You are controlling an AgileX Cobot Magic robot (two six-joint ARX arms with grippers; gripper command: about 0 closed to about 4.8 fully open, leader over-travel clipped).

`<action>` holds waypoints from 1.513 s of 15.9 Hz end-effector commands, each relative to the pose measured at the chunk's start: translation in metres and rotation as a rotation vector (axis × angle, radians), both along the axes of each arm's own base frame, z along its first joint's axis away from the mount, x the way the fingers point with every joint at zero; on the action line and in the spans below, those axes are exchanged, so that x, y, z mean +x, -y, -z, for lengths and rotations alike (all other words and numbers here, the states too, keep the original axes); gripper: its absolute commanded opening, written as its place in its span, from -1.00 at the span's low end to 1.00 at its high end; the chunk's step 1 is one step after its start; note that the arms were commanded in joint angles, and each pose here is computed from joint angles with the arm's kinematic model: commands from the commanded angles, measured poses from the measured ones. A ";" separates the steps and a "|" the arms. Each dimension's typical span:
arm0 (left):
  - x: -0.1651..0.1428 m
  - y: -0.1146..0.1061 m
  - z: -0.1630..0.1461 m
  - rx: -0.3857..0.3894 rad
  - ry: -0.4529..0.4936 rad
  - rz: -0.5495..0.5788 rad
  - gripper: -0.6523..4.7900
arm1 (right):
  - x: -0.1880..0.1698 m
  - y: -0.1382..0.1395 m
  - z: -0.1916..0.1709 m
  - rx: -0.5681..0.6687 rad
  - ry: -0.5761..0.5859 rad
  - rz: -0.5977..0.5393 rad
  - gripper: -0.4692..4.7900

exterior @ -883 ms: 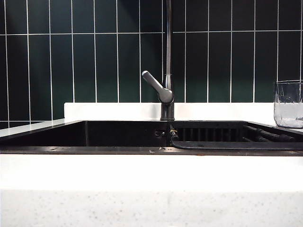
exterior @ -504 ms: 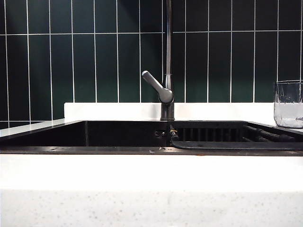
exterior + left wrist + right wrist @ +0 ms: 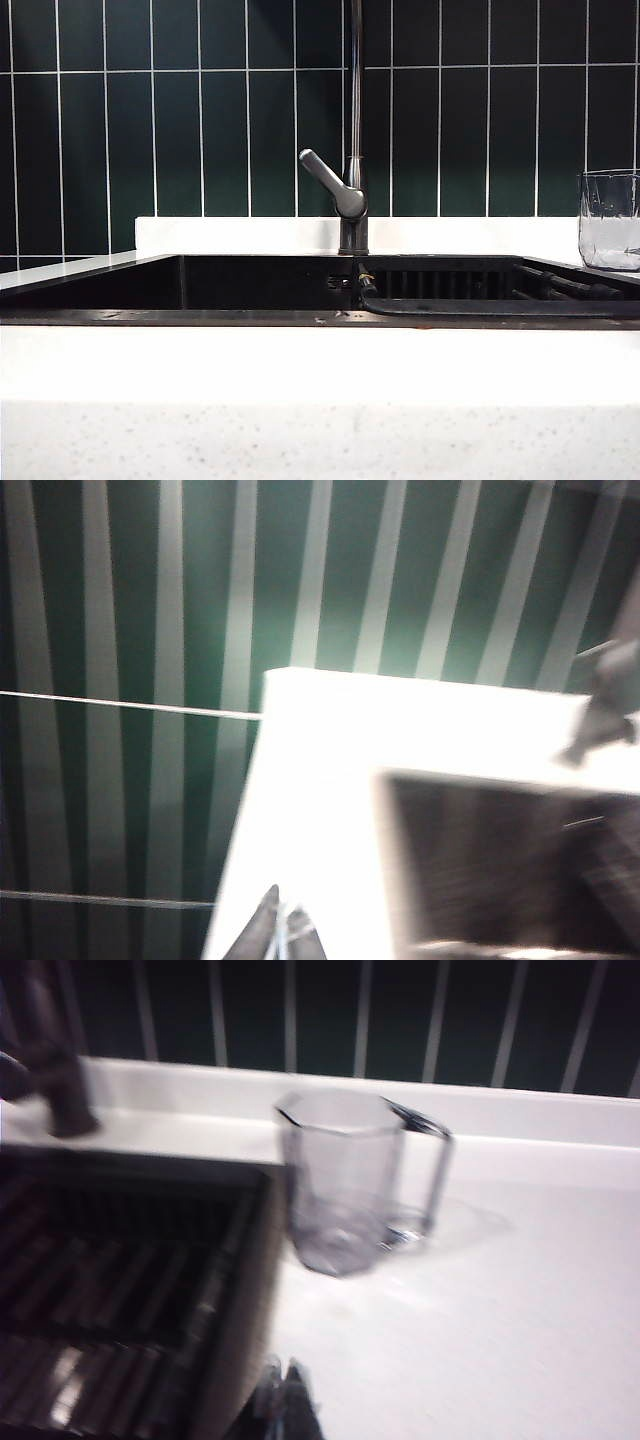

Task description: Pick up the mug next to the sink, go to the faucet to get some water, pour the water into the sink, and finally put the mug back to its place.

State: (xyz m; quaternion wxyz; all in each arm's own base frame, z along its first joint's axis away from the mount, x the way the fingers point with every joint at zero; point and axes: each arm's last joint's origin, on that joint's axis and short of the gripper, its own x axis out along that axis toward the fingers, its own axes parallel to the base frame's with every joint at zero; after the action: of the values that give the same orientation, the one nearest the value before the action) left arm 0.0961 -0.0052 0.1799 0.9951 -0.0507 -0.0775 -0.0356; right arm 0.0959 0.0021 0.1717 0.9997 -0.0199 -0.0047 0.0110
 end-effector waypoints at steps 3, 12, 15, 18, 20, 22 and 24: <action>-0.006 0.003 -0.022 -0.051 0.102 0.136 -0.59 | -0.003 -0.004 -0.022 0.115 0.203 -0.155 -0.84; 0.019 0.011 -0.110 0.048 0.065 0.351 -0.53 | -0.004 -0.003 -0.089 0.069 0.269 -0.127 -0.84; 0.068 0.018 -0.123 0.072 -0.015 0.527 -0.41 | 0.032 -0.001 -0.093 0.042 0.094 -0.016 -0.84; 0.109 0.023 -0.125 0.084 -0.035 0.650 -0.41 | 0.061 0.011 -0.086 0.044 -0.006 0.085 -0.57; 0.122 0.025 -0.124 0.094 -0.026 0.700 -0.42 | 0.076 0.024 -0.078 0.049 -0.029 0.086 -0.56; 0.126 0.027 -0.121 0.094 -0.030 0.710 -0.42 | 0.086 0.037 -0.073 0.051 -0.036 0.104 -0.56; 0.128 0.028 -0.119 0.099 -0.034 0.737 -0.42 | 0.102 0.056 -0.058 0.066 -0.075 0.059 -0.56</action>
State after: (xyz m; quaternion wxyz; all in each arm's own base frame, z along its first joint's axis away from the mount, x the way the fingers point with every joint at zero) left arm 0.2244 -0.0321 0.2955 0.9225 -0.0339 -0.0253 -0.3837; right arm 0.1941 -0.0511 0.2285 0.9980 0.0147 0.0458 -0.0413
